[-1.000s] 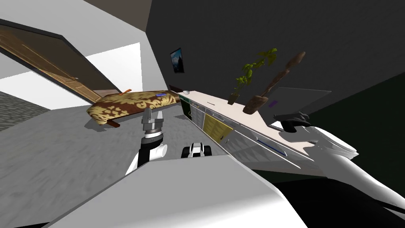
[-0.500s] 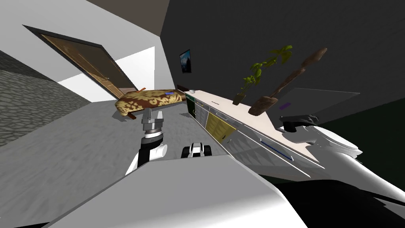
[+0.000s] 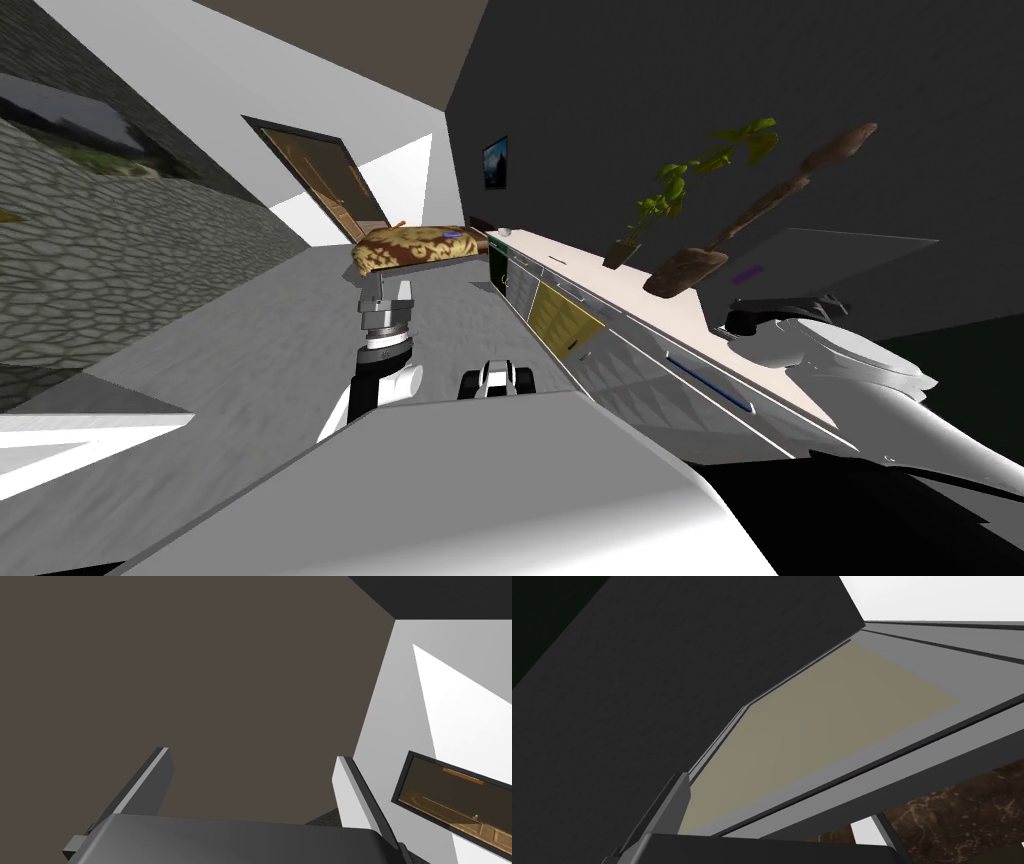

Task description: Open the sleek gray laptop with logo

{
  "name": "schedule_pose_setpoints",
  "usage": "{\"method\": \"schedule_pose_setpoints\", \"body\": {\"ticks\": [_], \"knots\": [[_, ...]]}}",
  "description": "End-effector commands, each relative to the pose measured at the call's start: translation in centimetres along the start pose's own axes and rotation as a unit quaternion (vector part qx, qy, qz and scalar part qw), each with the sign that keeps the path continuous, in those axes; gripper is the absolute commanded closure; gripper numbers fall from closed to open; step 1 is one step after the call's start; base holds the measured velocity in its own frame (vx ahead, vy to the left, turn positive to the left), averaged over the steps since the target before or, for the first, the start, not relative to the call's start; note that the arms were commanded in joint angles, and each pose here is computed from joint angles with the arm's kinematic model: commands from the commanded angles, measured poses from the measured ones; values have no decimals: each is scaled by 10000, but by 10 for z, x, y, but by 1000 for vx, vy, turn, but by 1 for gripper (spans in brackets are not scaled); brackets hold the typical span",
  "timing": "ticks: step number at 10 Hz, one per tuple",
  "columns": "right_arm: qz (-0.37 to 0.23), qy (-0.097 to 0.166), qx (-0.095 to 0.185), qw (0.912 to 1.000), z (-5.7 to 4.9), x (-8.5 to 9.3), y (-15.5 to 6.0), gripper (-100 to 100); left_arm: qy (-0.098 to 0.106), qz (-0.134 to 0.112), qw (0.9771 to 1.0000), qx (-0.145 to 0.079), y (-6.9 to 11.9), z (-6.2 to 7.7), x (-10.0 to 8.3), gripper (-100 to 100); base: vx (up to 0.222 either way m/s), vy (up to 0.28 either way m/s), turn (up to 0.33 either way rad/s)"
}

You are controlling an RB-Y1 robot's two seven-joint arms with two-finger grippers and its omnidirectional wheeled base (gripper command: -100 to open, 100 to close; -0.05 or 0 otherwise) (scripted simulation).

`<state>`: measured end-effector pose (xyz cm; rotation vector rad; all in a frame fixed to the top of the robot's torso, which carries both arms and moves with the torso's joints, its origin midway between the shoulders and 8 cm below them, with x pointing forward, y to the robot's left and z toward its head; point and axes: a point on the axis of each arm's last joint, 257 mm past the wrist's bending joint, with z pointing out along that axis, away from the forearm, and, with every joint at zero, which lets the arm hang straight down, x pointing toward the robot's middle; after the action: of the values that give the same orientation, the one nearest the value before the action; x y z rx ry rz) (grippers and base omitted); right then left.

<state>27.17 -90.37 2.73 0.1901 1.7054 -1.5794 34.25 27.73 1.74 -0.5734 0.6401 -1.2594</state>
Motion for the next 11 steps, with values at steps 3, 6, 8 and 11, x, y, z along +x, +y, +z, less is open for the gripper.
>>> {"method": "schedule_pose_setpoints", "body": {"ticks": [3, 6, 8, 11], "knots": [[-236, 294, 667, 9971, 13, 16, -52, -100, 0, 0, 10000, 0, 0, 0, 0, 0, -148, 11, 270], [-294, 487, 1071, 9926, 17, 30, -86, -100, 0, 0, 10000, 0, 0, 0, 0, 0, -156, 51, 299], [-200, 684, 1227, 9899, 16, 54, -100, -100, 0, -1, 10000, 1, 0, 0, 0, 0, -139, 55, 219], [-39, 656, 902, 9938, 13, 58, -73, 100, 0, 2, 10000, -1, 0, 0, 0, 0, 55, -7, -105]]}}
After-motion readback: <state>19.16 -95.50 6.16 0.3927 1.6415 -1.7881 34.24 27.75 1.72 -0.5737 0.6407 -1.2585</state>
